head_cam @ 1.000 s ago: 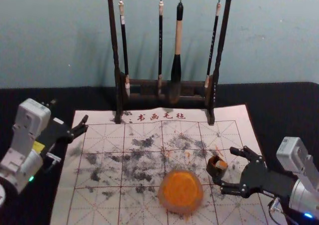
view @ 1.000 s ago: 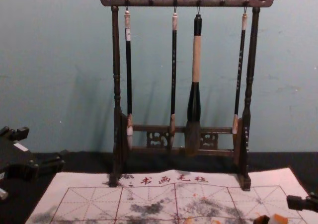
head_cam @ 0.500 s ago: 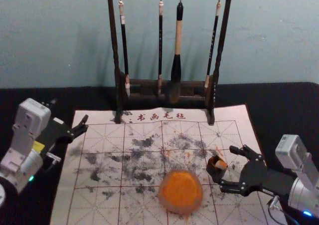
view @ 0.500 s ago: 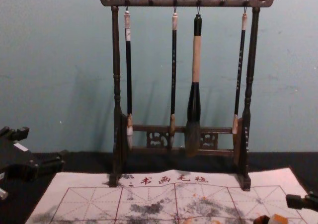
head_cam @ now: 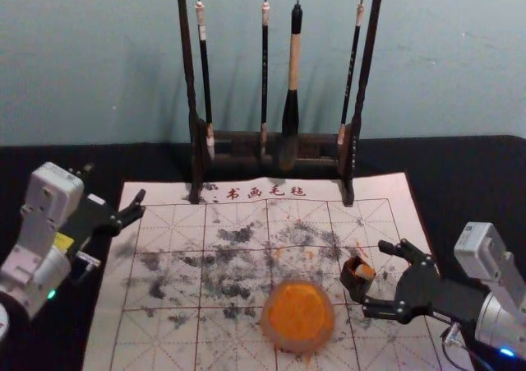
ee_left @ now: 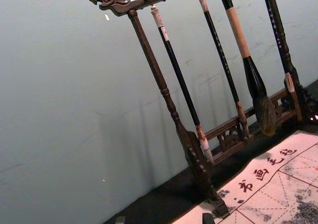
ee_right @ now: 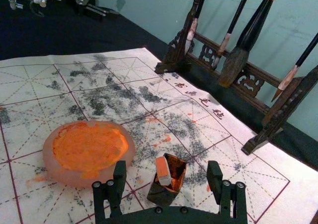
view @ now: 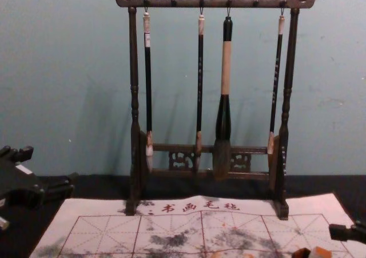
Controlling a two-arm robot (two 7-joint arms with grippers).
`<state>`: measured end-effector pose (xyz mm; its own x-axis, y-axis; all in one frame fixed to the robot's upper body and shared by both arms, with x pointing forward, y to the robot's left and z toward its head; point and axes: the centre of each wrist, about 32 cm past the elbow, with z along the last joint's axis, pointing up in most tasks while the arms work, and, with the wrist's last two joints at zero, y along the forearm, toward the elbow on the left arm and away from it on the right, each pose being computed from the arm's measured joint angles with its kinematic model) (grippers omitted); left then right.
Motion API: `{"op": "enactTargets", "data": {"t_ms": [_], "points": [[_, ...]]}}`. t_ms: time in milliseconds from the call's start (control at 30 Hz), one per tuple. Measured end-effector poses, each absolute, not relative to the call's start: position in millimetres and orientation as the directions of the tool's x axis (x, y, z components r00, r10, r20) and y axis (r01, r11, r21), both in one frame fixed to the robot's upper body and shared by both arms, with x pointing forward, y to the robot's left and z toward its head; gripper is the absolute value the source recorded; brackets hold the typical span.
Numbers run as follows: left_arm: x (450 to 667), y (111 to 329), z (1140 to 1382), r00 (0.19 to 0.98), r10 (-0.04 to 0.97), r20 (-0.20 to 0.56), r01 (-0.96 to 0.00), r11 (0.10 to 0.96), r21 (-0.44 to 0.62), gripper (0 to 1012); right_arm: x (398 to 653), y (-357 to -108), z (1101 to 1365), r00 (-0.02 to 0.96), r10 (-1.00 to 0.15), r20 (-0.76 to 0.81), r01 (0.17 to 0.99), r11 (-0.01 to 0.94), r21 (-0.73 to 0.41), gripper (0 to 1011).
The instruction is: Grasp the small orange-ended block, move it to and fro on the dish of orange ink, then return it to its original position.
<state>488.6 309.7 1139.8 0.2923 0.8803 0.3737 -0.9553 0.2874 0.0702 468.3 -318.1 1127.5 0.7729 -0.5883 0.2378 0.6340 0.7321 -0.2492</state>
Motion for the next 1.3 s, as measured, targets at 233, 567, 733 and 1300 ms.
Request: {"op": "enactTargets", "data": {"t_ms": [233,567,733,1300], "points": [[488.6,309.7,1139.8,0.292,0.88,0.374,-0.955,0.287,0.07,1001,468.1,-317.9,1127.5,0.773,-0.588,0.238,0.633,0.733,-0.249,912],[488.6,309.7,1139.8,0.292,0.88,0.374,-0.955,0.287,0.07,1001,468.1,-318.0,1127.6,0.773,-0.588,0.238,0.634,0.733,-0.248,646],[488.6,309.7,1139.8,0.292,0.88,0.374,-0.955,0.287,0.07,1001,468.1,-318.0,1127.6,0.773,-0.588,0.238,0.634,0.733,-0.248,460],[488.6,309.7,1139.8,0.292,0.88,0.374,-0.955,0.287,0.07,1001,468.1,-318.0,1127.6,0.773,-0.588,0.238,0.634,0.733,-0.248,86]]}}
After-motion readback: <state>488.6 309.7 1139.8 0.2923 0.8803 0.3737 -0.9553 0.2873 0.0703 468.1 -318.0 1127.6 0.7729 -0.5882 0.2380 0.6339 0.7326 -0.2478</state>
